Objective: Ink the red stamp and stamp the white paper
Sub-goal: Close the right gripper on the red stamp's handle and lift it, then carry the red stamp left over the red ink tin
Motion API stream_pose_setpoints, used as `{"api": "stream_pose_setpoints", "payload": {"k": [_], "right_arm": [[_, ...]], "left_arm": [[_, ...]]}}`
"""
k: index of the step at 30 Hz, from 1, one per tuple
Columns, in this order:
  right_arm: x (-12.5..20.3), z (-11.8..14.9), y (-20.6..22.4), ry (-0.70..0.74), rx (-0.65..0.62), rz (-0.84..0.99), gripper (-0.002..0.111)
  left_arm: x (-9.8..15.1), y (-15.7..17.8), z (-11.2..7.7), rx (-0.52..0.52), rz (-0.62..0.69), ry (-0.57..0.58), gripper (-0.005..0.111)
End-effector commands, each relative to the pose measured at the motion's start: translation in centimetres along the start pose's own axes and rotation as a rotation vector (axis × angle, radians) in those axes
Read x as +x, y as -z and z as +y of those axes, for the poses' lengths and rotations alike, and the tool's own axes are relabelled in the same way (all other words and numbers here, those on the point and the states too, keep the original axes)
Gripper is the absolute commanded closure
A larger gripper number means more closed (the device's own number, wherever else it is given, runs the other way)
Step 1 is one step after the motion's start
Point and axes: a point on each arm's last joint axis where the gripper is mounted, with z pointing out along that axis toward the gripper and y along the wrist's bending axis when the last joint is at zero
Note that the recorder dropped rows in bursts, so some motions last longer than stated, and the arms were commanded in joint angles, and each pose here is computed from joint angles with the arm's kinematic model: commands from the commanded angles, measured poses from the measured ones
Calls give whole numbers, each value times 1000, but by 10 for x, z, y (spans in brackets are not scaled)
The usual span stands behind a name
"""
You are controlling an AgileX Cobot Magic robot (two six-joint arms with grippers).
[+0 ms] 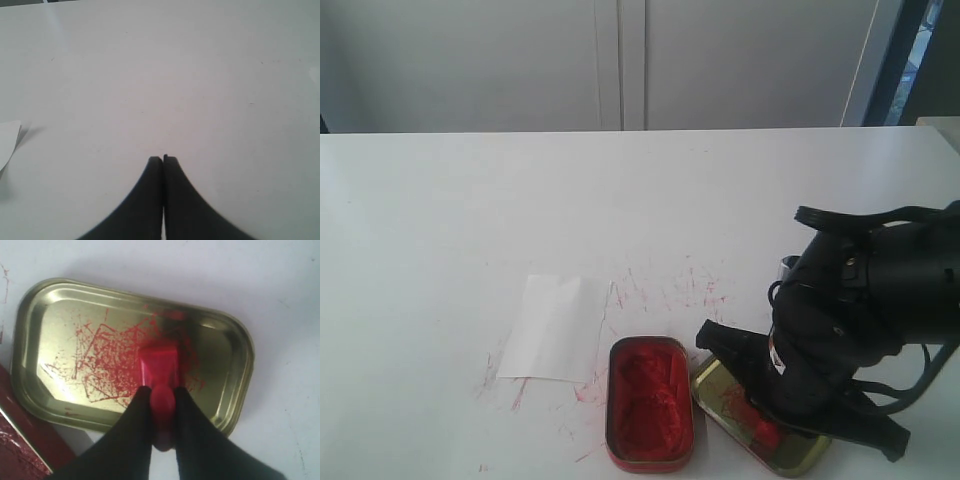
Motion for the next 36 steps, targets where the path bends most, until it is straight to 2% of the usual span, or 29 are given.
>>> {"api": "stream_pose_setpoints", "payload": {"k": [1, 8, 18, 25, 36], "right_arm": [[1, -1, 0, 21, 10, -6, 108], [0, -1, 3, 45, 0, -9, 108], [-8, -6, 33, 123, -78, -85, 108], [-12, -11, 48, 220, -100, -134, 108], [-10, -12, 52, 609, -94, -142, 108]], "left_arm": [[-2, 0, 0, 2, -2, 10, 107], [-2, 0, 0, 2, -2, 10, 107], [-2, 0, 0, 2, -2, 10, 107], [-2, 0, 0, 2, -2, 10, 107], [-2, 0, 0, 2, 0, 10, 107]]}}
